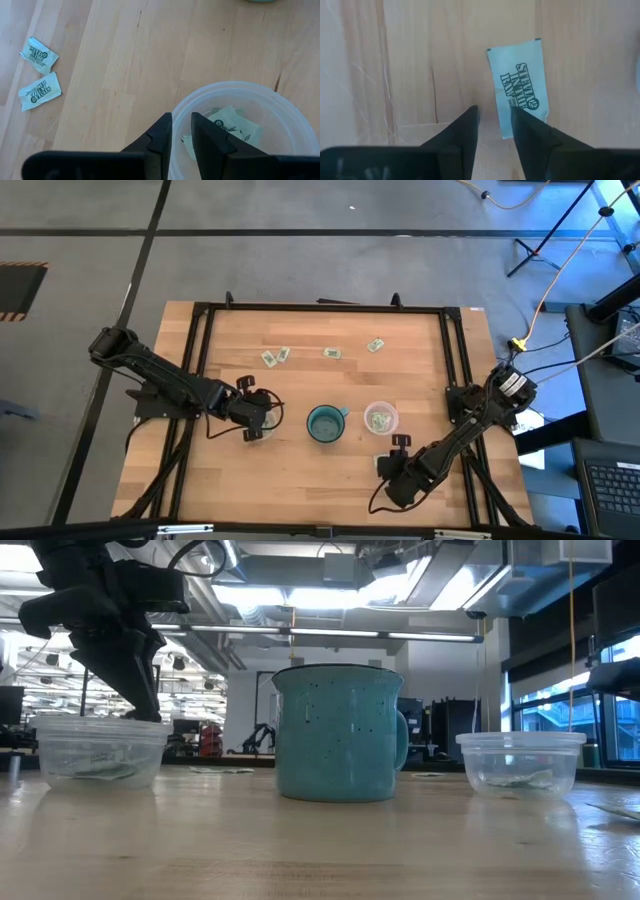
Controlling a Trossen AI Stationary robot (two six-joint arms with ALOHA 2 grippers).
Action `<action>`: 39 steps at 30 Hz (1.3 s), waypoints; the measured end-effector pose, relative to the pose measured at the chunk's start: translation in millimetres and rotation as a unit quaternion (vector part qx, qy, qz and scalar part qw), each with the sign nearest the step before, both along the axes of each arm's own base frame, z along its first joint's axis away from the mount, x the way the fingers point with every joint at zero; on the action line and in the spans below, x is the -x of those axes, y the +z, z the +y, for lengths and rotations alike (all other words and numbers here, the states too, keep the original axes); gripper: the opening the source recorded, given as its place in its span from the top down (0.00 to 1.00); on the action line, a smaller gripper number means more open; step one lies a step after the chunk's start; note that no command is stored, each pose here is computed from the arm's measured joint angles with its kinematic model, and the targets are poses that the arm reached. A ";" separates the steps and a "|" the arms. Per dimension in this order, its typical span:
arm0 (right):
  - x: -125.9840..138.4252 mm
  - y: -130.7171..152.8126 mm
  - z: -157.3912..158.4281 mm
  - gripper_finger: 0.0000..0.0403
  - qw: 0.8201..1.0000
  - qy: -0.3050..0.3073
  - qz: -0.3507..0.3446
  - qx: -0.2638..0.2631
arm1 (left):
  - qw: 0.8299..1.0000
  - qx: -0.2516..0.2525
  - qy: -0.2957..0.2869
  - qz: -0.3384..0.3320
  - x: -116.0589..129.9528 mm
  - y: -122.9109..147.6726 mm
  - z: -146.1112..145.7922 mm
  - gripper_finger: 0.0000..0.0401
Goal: Pick and place Stevia / Truvia into bins
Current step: Put the green stevia packet into the right transparent container
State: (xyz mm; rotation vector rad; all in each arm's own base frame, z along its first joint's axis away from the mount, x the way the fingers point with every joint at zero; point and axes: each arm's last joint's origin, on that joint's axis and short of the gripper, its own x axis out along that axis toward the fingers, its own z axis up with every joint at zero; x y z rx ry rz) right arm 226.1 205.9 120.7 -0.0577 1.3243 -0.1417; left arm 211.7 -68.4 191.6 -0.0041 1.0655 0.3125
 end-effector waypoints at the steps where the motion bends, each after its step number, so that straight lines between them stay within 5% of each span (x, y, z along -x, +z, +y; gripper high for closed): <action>1: 0.0 0.0 -0.1 0.70 1.000 -0.001 0.000 0.000 | 1.000 0.000 0.000 0.000 0.0 0.0 0.1 0.84; 20: 0.5 -0.8 -2.0 0.97 1.000 0.001 0.001 0.011 | 1.000 -0.001 0.000 0.000 0.0 0.0 0.1 0.84; 26: -0.4 2.4 -1.2 0.99 1.000 0.000 -0.002 0.004 | 1.000 -0.001 0.000 0.000 0.0 0.0 0.1 0.84; 36: -8.0 69.6 0.2 1.00 0.996 -0.016 -0.088 -0.008 | 1.000 0.001 0.000 0.000 0.0 -0.1 0.0 0.85; 39: -8.8 99.5 -10.6 1.00 0.990 -0.071 -0.124 0.000 | 1.000 0.001 0.000 0.000 0.0 0.0 0.0 0.85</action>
